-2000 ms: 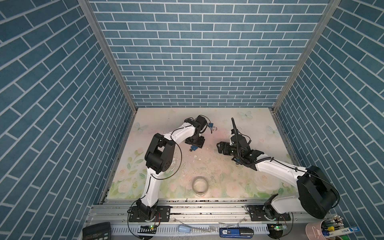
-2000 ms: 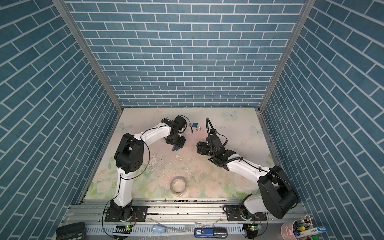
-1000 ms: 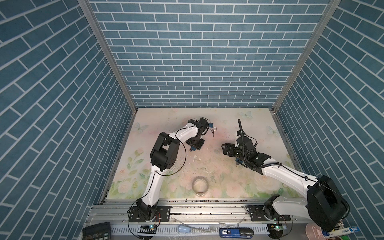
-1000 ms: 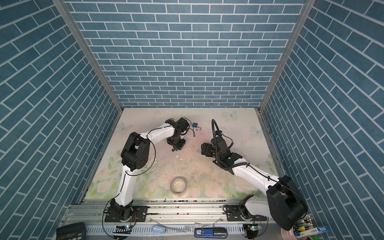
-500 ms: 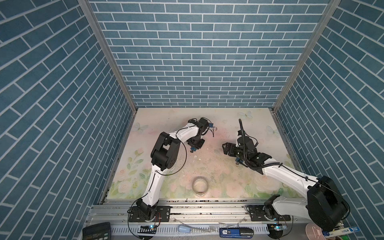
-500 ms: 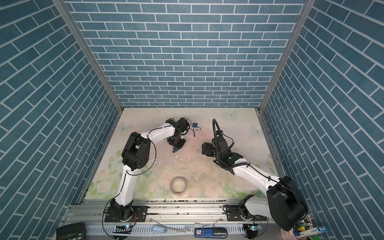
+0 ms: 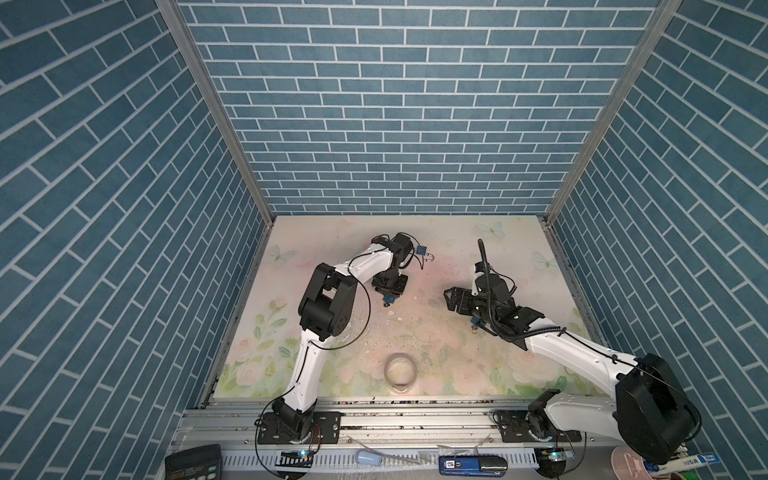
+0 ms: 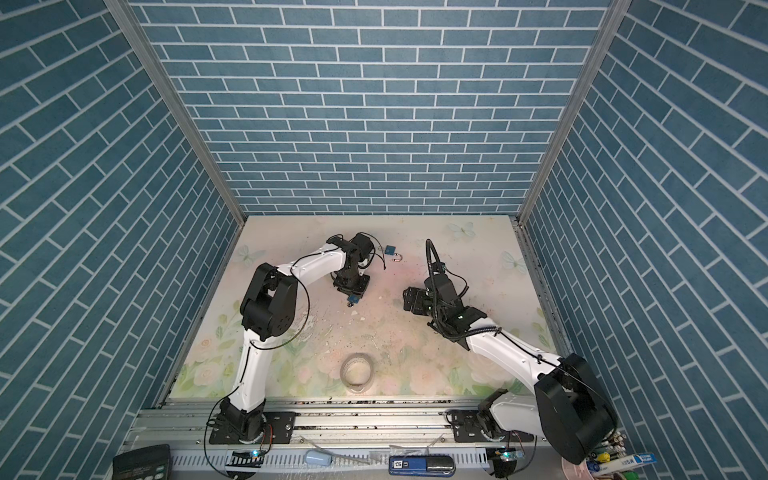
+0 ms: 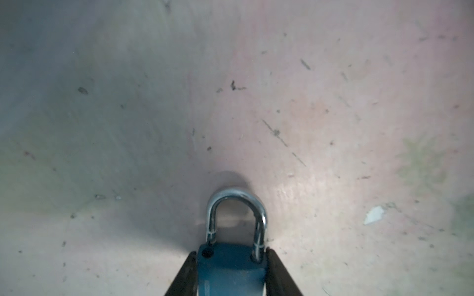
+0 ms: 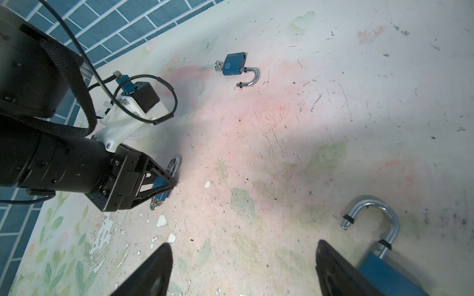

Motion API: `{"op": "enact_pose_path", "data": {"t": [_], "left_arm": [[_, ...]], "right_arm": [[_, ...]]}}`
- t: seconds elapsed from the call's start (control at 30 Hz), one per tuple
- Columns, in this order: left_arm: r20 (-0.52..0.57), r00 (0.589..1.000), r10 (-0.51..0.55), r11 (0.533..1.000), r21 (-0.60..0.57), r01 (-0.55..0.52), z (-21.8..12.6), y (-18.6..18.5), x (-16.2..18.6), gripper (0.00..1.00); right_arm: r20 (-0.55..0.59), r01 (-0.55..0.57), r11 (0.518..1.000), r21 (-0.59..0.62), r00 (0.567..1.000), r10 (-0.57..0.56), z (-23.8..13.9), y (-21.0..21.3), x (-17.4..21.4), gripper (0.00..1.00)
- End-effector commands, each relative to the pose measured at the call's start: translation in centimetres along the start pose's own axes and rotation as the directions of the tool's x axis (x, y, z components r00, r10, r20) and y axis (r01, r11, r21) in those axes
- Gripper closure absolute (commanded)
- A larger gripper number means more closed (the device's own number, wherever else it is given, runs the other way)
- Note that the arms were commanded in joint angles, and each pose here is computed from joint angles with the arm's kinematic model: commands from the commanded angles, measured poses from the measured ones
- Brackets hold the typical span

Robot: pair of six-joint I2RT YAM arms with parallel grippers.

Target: Lock with the key

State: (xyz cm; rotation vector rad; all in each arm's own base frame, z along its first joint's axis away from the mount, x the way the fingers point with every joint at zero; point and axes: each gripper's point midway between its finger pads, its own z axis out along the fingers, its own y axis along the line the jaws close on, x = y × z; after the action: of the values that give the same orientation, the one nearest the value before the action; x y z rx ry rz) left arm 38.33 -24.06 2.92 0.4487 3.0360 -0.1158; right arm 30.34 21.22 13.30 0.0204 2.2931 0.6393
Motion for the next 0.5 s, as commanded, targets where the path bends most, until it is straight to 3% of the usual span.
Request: {"op": "enact_pose_path", "data": {"t": [0.0,0.23,0.47], "left_arm": [[0.095,0.991,-0.097,0.988,0.132,0.084,-4.5,-1.6,-1.4,0.77],[0.178,0.958,-0.225,0.936,0.313,0.161,-8.8,-3.5,-2.7,0.78],[0.217,0.928,-0.302,0.895,0.4,0.197,-11.1,-4.4,-3.2,0.78]], "right_arm": [[0.004,-0.028,0.998,-0.058,1.0,0.029,0.2,0.9,-0.2,0.13],[0.005,-0.065,0.986,-0.153,0.998,0.067,1.5,2.8,-0.6,0.14],[0.001,-0.074,0.958,-0.275,0.997,0.077,2.6,5.7,-0.9,0.15]]}}
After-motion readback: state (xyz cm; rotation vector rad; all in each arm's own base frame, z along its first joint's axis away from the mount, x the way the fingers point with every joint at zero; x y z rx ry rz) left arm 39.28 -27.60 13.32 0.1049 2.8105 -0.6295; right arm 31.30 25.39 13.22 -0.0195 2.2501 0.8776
